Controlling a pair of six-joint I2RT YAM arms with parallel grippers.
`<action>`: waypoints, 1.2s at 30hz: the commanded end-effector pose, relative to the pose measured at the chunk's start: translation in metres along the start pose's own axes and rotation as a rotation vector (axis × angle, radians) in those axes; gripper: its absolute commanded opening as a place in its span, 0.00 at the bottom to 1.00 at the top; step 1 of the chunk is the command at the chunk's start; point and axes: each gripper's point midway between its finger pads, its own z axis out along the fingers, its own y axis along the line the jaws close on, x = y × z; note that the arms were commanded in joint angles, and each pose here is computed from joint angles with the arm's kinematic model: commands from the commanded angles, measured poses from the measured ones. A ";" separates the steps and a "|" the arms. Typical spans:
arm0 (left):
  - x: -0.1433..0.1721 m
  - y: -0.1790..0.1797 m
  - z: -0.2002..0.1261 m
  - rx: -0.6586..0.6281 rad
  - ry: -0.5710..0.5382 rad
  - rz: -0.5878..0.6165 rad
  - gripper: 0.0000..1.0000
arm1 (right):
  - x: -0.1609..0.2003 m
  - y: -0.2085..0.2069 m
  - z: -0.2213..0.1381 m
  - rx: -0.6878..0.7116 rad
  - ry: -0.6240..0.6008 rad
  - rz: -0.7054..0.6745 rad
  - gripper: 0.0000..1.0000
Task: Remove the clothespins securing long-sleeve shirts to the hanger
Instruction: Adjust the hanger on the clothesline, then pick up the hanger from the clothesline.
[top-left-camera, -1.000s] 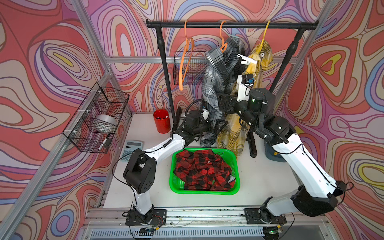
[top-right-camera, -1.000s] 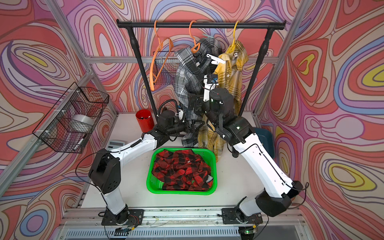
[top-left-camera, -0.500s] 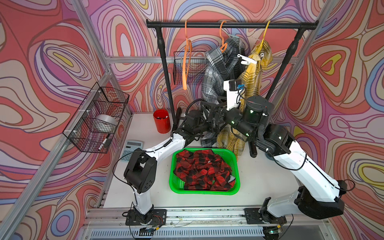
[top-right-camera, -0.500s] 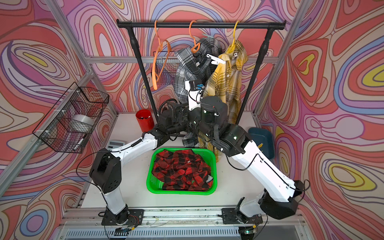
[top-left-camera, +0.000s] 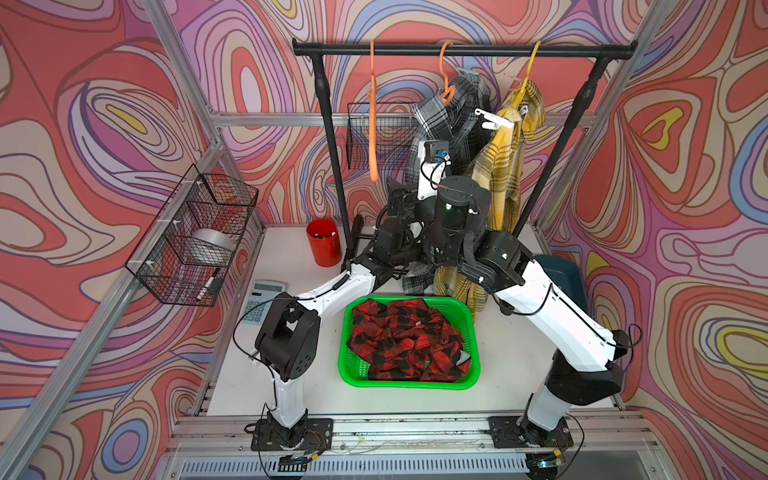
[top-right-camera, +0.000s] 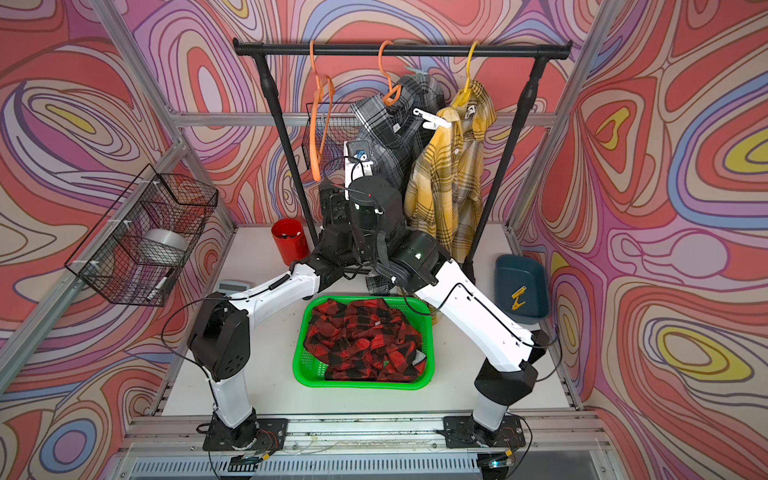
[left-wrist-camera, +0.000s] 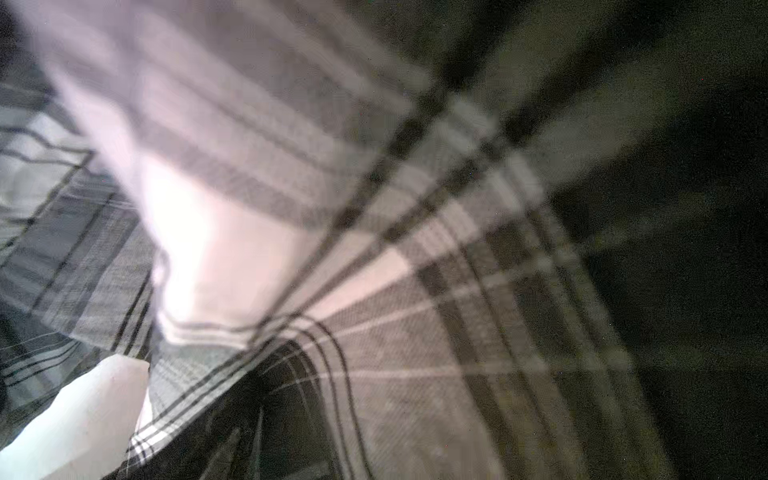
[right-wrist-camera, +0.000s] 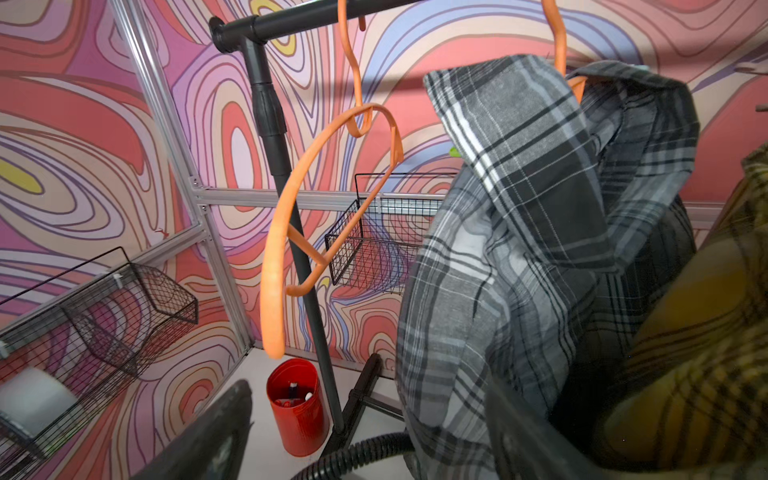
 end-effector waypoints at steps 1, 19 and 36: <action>0.004 -0.011 0.010 0.031 0.027 0.033 0.96 | -0.020 -0.018 -0.005 0.101 -0.048 -0.021 0.87; 0.020 -0.003 0.021 0.019 0.071 0.017 0.96 | 0.005 -0.065 0.044 0.194 0.029 -0.021 0.76; 0.034 0.007 0.026 -0.008 0.102 0.006 0.96 | -0.001 -0.093 0.042 0.276 0.025 -0.064 0.54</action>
